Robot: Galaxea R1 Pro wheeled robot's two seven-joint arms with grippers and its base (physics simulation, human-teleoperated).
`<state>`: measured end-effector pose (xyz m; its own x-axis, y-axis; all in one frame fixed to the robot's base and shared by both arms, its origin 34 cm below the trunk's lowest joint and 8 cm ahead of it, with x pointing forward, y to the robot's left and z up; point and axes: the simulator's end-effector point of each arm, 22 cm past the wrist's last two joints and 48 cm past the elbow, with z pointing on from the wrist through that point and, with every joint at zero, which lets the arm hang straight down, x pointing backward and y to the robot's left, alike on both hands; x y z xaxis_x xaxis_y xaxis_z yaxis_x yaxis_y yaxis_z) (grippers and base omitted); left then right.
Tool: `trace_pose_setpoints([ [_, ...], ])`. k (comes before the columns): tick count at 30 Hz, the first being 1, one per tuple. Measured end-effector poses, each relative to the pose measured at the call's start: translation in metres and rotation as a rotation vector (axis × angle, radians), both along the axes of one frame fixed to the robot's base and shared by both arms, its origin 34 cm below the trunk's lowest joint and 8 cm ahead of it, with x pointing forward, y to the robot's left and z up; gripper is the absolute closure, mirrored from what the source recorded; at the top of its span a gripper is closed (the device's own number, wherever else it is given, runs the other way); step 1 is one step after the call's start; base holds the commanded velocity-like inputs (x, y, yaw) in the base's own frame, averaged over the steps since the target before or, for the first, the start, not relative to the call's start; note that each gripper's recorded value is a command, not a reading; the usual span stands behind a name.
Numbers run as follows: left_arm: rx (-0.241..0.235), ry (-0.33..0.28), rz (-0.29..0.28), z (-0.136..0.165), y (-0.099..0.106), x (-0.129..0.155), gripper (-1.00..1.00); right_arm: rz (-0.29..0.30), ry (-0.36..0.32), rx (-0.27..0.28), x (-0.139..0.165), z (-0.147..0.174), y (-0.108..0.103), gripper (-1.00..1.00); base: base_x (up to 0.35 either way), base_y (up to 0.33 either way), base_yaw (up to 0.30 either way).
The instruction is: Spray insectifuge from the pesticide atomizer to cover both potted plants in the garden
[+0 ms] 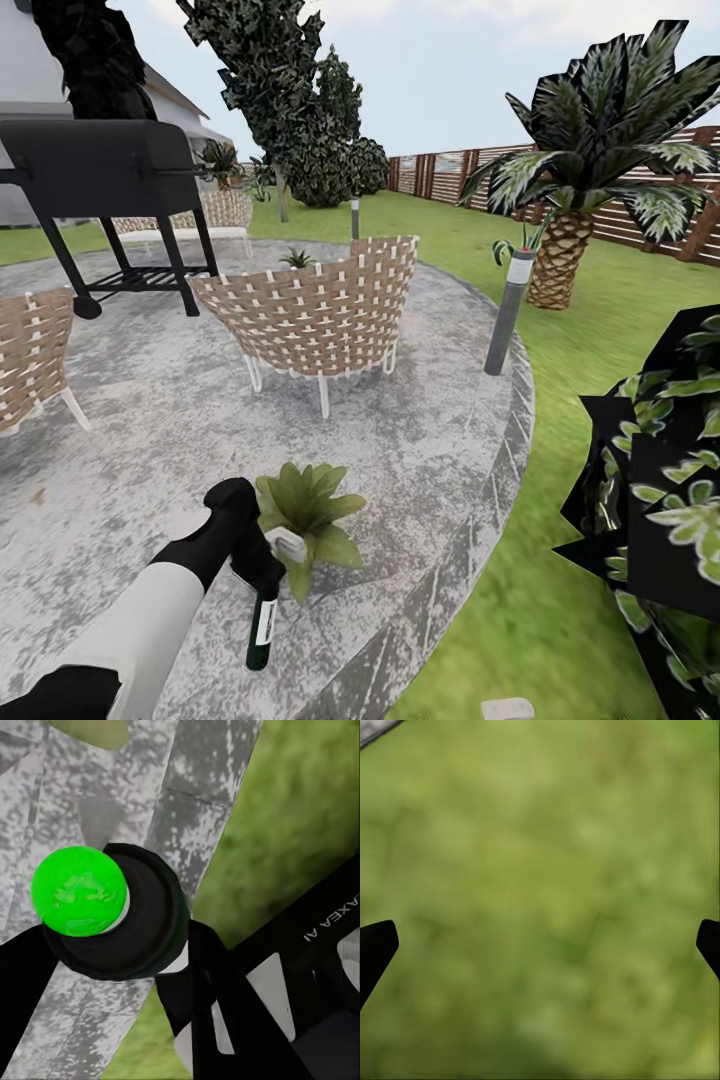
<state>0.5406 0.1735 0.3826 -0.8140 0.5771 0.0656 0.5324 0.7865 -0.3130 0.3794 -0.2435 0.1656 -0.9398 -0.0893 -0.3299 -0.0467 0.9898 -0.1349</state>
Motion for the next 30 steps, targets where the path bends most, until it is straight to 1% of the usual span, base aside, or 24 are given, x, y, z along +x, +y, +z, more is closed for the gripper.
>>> trace_pose_setpoints([
  [1, 0.003, -0.014, -0.001, 0.002, 0.000, 0.004, 1.00, 0.002, 0.000, 0.000, 0.000, 0.000, -0.001, -1.00, 0.000, 0.000, 0.000],
  [4, 0.012, -0.029, -0.003, 0.003, 0.002, 0.008, 1.00, 0.007, 0.000, -0.002, 0.000, 0.000, -0.002, -1.00, 0.000, 0.000, 0.000],
  [6, 0.049, -0.058, -0.005, 0.001, 0.009, 0.014, 1.00, 0.008, 0.000, -0.003, 0.001, 0.000, -0.003, -1.00, 0.000, 0.000, 0.000],
  [7, 0.058, -0.065, -0.006, 0.001, 0.011, 0.016, 1.00, 0.008, 0.000, -0.004, 0.001, 0.000, -0.003, -1.00, 0.000, 0.000, 0.000],
  [10, 0.070, -0.071, -0.007, -0.002, 0.012, 0.016, 1.00, 0.006, -0.006, -0.008, 0.002, 0.001, -0.005, -1.00, 0.000, 0.000, 0.000],
  [14, 0.074, -0.064, -0.007, -0.005, 0.013, 0.012, 1.00, 0.004, -0.017, -0.012, 0.006, 0.002, -0.007, -1.00, 0.000, 0.000, 0.000],
  [15, 0.076, -0.064, -0.006, -0.006, 0.014, 0.011, 1.00, 0.003, -0.057, -0.015, 0.015, 0.006, -0.011, -1.00, 0.000, 0.000, 0.000],
  [16, 0.079, -0.064, -0.005, -0.007, 0.016, 0.011, 1.00, 0.005, -0.117, -0.015, 0.029, 0.012, -0.013, -1.00, 0.000, 0.000, 0.000],
  [17, 0.079, -0.065, -0.004, -0.007, 0.016, 0.011, 1.00, 0.007, -0.160, -0.013, 0.039, 0.017, -0.013, -1.00, 0.000, 0.000, 0.000],
  [19, 0.075, -0.064, -0.002, -0.007, 0.014, 0.011, 1.00, 0.009, -0.241, -0.007, 0.055, 0.026, -0.013, -1.00, 0.000, 0.000, 0.000],
  [20, 0.068, -0.064, 0.008, -0.006, 0.014, 0.011, 1.00, 0.011, -0.269, -0.005, 0.060, 0.029, -0.013, -1.00, 0.000, 0.000, 0.000],
  [23, 0.074, -0.064, 0.029, -0.008, 0.023, 0.012, 1.00, 0.011, -0.285, -0.008, 0.063, 0.032, -0.016, -1.00, 0.000, 0.000, 0.000],
  [25, 0.094, -0.068, 0.048, -0.010, 0.038, 0.013, 1.00, 0.011, -0.287, -0.015, 0.063, 0.032, -0.021, -1.00, 0.000, 0.000, 0.000],
  [26, 0.100, -0.071, 0.055, -0.011, 0.042, 0.014, 1.00, 0.012, -0.287, -0.017, 0.063, 0.032, -0.023, -1.00, 0.000, 0.000, 0.000],
  [29, 0.092, -0.074, 0.056, -0.010, 0.036, 0.014, 1.00, 0.012, -0.287, -0.018, 0.063, 0.032, -0.024, -1.00, 0.000, 0.000, 0.000],
  [30, 0.076, -0.074, 0.050, -0.010, 0.025, 0.014, 1.00, 0.012, -0.287, -0.018, 0.063, 0.032, -0.024, -1.00, 0.000, 0.000, 0.000],
])
